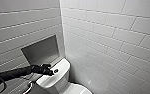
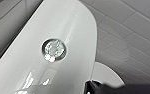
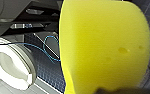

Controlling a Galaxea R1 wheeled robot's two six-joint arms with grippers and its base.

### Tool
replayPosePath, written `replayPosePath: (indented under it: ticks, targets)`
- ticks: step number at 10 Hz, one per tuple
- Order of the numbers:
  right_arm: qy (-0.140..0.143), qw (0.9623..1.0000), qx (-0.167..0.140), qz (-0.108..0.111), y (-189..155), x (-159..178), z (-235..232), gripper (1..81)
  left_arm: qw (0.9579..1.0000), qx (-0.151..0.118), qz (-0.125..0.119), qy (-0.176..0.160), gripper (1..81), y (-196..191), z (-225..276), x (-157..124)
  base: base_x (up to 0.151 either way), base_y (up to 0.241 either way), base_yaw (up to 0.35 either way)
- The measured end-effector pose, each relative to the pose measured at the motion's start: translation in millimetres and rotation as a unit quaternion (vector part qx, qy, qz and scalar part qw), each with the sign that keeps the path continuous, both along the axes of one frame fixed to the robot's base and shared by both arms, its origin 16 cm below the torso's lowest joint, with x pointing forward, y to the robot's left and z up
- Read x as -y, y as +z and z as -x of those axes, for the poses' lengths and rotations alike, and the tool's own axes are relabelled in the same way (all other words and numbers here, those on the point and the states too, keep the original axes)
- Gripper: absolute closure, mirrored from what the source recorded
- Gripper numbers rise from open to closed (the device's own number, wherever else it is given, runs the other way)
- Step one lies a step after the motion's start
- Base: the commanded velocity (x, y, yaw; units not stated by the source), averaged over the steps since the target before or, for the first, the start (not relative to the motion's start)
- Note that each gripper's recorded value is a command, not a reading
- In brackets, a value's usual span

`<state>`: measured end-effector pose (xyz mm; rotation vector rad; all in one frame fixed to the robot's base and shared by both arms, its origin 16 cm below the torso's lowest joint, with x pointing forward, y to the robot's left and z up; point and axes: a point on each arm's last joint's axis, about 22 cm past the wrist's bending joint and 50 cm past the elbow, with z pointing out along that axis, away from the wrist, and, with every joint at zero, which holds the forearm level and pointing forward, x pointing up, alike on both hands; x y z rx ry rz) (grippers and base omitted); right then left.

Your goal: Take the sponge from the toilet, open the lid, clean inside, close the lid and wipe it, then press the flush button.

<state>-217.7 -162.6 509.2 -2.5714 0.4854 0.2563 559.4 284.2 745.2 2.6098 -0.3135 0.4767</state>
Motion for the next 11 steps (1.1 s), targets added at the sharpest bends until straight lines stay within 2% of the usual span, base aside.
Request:
replayPosePath:
  ticks: [1,2,3,4,5,6,8,9,10,11]
  targets:
    - [0.000,1.0000,0.002,0.000,-1,0,-2,81.1,0.9993,-0.037,-0.001,0.003,81.1,-33,50,-16,0.000,0.000,0.000]
    - [0.000,1.0000,0.006,-0.001,-3,-2,-6,81.1,0.9975,-0.070,0.012,-0.008,81.1,-59,104,-6,0.000,0.000,0.000]
    - [0.000,0.9999,0.016,-0.001,-6,-5,-13,81.1,0.9956,-0.086,0.031,-0.017,81.1,-69,150,8,0.000,0.000,0.000]
    - [0.002,0.9995,0.031,0.003,-13,-4,-23,81.1,0.9958,-0.083,0.037,-0.013,81.1,-69,180,3,0.000,0.000,0.000]
    - [0.006,0.9987,0.048,0.014,-22,4,-33,81.1,0.9967,-0.076,0.030,-0.001,81.1,-72,208,-17,0.000,0.000,0.000]
    - [0.009,0.9975,0.067,0.020,-30,7,-45,81.1,0.9966,-0.079,0.024,0.004,81.1,-82,248,-29,0.000,0.000,0.000]
    - [0.009,0.9943,0.105,0.013,-36,-5,-72,81.1,0.9955,-0.087,0.038,-0.003,81.1,-98,326,-16,0.000,0.000,0.000]
    - [0.009,0.9924,0.122,0.011,-38,-10,-85,81.1,0.9961,-0.078,0.040,-0.002,81.1,-104,354,-15,0.000,0.000,0.000]
    - [0.009,0.9906,0.136,0.013,-41,-10,-95,81.1,0.9965,-0.075,0.036,0.001,81.1,-117,381,-19,0.000,0.000,0.000]
    - [0.010,0.9902,0.138,0.016,-43,-8,-96,81.1,0.9957,-0.087,0.033,0.003,81.1,-138,410,-15,0.000,0.000,0.000]
